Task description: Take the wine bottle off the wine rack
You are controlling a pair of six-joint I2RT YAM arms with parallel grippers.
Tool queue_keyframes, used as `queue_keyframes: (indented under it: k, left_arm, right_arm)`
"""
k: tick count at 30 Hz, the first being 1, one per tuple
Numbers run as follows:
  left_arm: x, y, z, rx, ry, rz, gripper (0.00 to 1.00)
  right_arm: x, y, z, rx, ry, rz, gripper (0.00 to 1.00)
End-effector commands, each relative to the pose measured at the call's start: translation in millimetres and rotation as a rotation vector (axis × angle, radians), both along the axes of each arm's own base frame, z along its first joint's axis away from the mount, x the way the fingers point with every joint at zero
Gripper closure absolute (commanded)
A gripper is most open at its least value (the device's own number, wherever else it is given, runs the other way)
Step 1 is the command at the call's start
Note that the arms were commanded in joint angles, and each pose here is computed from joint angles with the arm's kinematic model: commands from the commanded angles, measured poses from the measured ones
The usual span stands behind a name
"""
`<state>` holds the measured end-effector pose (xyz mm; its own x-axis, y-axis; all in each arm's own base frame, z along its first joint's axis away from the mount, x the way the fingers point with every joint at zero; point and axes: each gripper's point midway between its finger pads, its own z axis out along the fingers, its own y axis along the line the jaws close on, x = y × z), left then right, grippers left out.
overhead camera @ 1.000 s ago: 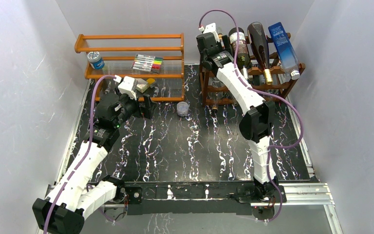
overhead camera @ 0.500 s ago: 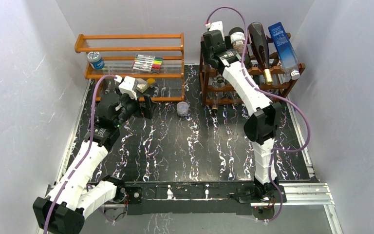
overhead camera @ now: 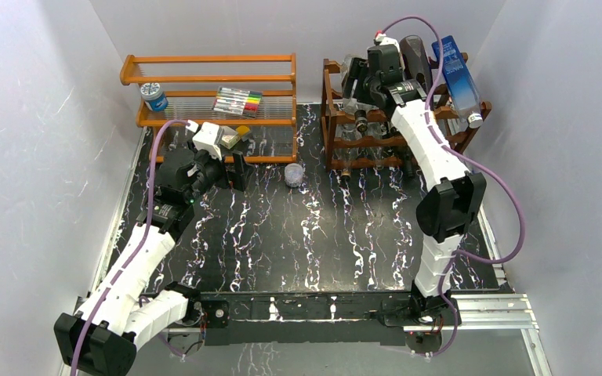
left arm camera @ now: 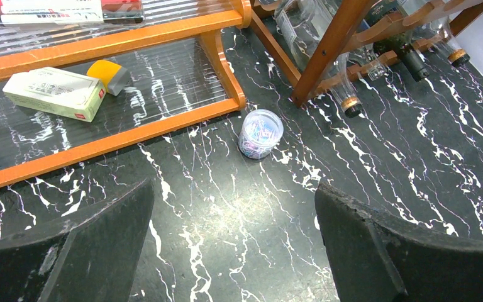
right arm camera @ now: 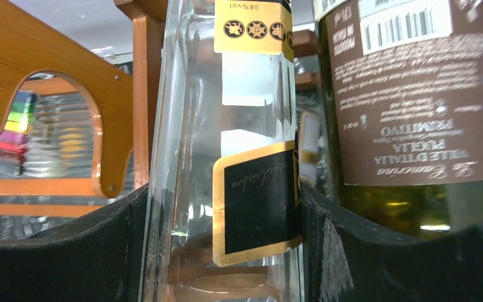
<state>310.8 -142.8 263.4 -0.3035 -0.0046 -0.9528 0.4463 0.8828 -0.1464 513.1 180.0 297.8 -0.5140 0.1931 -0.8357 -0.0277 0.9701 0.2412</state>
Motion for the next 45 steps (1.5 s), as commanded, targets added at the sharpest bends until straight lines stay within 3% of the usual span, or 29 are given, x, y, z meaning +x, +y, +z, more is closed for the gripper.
queue_keyframes:
  k: [1, 11, 21, 31, 38, 45]
  left_arm:
    - [-2, -3, 4, -0.004, -0.014, -0.019, 0.02]
    - [0, -5, 0, -0.005, 0.0, -0.024, 0.02]
    - [1, -9, -6, -0.013, 0.023, -0.037, 0.02]
    - [4, -17, -17, -0.033, 0.061, -0.061, 0.02]
    - [4, -22, -20, -0.046, 0.072, -0.088, 0.02]
    - [0, -26, -25, -0.058, 0.053, -0.112, 0.02]
  right_arm:
    - [-2, 9, 105, 0.284, -0.269, 0.044, 0.72]
    - [-28, -12, 168, 0.542, -0.422, 0.108, 0.74]
    - [-89, -13, 209, 0.578, -0.494, 0.25, 0.75]
    - [-179, 27, 158, 0.604, -0.317, 0.607, 0.74]
    - [-217, 36, 88, 0.508, -0.117, 0.663, 0.72]
    - [-248, 50, -4, 0.41, 0.195, 0.717, 0.72]
